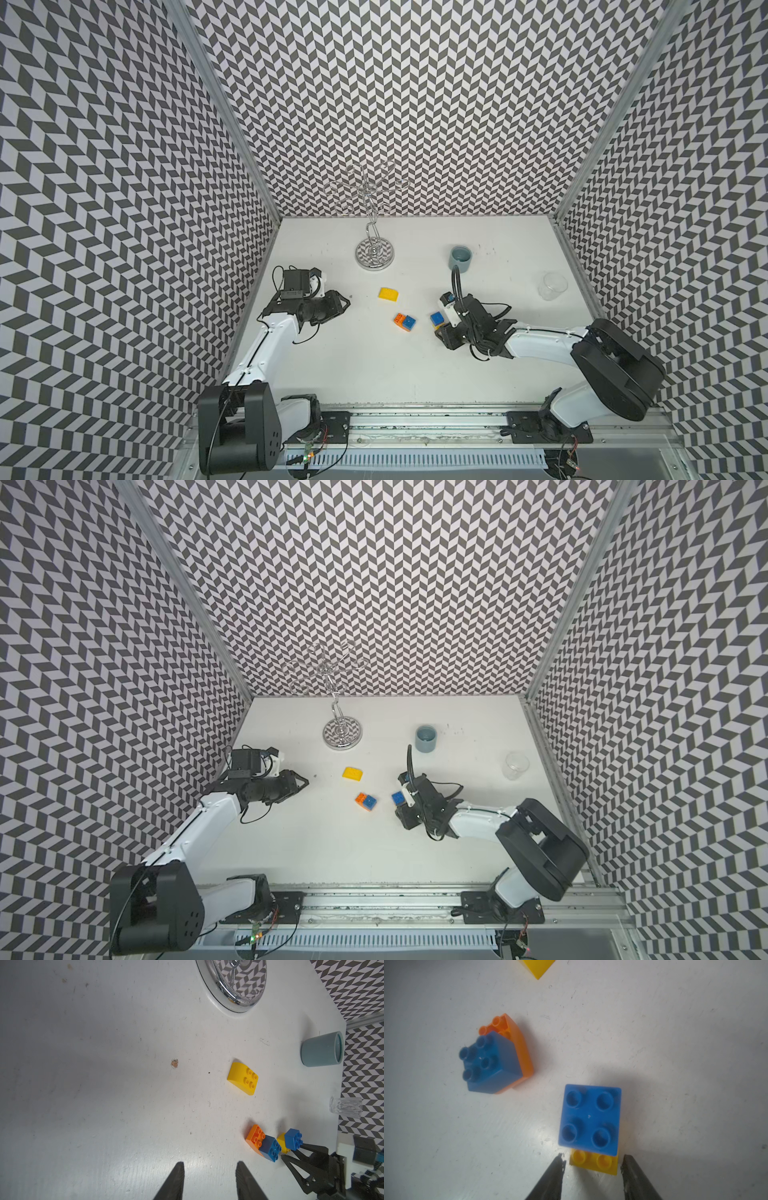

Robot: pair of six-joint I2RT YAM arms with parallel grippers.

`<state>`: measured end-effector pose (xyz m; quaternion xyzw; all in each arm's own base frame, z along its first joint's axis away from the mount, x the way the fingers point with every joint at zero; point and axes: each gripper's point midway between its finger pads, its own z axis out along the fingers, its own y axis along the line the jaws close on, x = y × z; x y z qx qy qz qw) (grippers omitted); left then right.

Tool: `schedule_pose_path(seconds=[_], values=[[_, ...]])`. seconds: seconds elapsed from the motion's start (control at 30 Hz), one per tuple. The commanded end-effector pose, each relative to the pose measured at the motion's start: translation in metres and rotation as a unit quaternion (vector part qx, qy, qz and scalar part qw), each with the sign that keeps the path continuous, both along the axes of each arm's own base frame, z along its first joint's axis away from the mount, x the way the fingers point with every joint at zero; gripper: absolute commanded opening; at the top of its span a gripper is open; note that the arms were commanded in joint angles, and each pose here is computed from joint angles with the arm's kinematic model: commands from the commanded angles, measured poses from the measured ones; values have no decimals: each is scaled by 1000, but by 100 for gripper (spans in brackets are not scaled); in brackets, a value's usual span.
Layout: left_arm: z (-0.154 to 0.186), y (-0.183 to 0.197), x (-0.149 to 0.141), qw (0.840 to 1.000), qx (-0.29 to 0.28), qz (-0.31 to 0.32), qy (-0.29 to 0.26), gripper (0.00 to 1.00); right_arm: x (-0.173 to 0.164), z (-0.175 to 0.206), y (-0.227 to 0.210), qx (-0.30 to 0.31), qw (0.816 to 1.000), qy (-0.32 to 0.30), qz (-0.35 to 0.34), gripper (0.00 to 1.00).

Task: Assemble the letter s with lego
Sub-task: Pick up the lego brick from the center of the board.

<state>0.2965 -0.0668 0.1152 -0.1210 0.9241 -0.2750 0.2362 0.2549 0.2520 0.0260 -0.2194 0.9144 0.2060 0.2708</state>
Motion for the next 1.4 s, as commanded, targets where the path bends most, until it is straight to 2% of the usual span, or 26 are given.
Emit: schedule_pose_path(seconds=[0.0, 0.47, 0.73, 0.97, 1.2, 1.37], values=[[-3, -2, 0, 1000, -4, -9, 0, 43, 11, 6, 7, 10, 1000, -19, -9, 45], [-8, -2, 0, 1000, -5, -10, 8, 43, 18, 7, 9, 1, 1000, -29, -12, 28], [-7, -2, 0, 1000, -5, -10, 6, 43, 19, 15, 7, 0, 999, -44, -9, 25], [-1, -4, 1, 1000, -10, -16, -5, 43, 18, 60, 24, 39, 995, -84, 42, 25], [11, -11, 3, 999, -30, -27, -33, 43, 5, 123, 65, 113, 977, -94, 153, 23], [15, -14, 6, 997, -45, -29, -48, 43, 11, 141, 83, 104, 972, -109, 180, 23]])
